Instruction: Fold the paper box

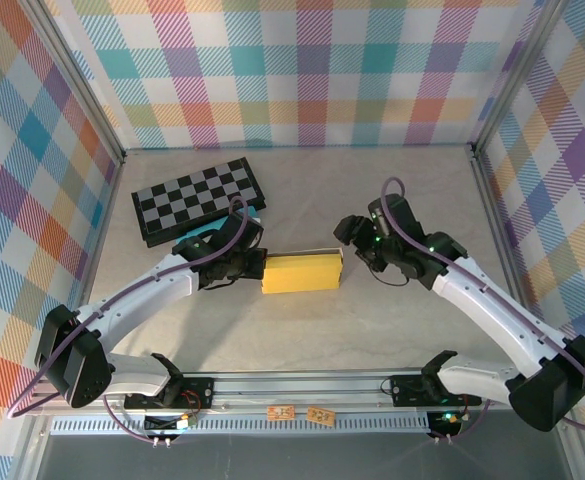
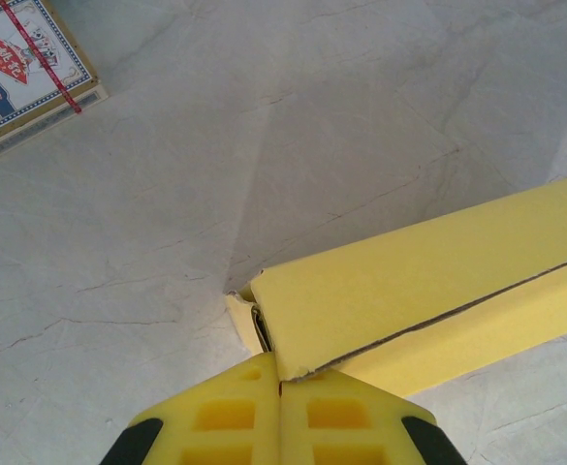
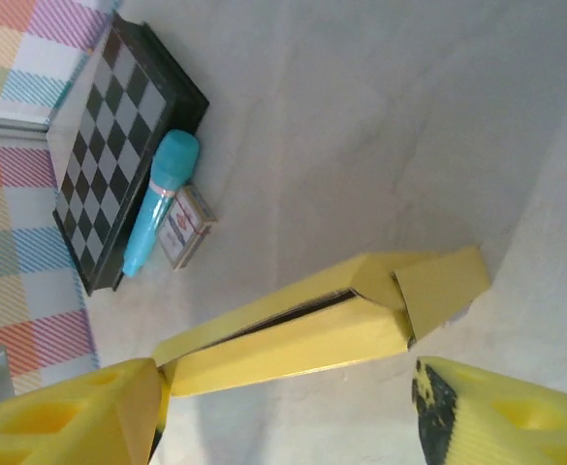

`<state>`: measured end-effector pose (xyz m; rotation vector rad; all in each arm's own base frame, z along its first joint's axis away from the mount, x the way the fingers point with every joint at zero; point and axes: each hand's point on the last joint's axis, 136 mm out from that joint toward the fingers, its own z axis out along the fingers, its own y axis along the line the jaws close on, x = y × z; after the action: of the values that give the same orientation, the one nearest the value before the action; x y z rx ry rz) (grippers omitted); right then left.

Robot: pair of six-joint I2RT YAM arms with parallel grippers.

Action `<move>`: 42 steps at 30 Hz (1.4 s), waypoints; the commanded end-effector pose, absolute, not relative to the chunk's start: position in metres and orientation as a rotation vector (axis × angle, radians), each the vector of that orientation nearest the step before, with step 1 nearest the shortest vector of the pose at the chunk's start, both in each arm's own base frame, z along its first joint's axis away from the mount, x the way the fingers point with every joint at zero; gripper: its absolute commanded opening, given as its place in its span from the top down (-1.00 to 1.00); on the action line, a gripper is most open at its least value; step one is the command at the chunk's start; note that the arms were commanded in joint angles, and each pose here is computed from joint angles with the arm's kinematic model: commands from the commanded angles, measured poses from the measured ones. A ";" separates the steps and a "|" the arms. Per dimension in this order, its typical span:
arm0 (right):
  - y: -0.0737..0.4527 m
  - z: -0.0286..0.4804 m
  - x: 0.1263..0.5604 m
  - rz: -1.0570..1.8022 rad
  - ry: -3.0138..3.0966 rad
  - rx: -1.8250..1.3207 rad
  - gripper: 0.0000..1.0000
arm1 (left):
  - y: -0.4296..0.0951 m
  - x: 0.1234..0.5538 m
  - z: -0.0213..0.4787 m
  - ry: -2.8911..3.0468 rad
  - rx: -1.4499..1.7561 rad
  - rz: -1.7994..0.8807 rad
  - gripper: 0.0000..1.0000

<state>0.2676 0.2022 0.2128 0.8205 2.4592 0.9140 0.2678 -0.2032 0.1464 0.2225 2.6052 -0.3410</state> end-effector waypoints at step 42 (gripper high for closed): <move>0.202 0.107 0.248 1.013 2.517 1.549 0.10 | -0.195 0.224 0.112 2.834 0.192 -0.311 1.00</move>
<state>0.2713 0.2226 0.1438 1.4816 2.4279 1.2163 0.2675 -0.2042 0.1481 0.1732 2.6142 -0.3521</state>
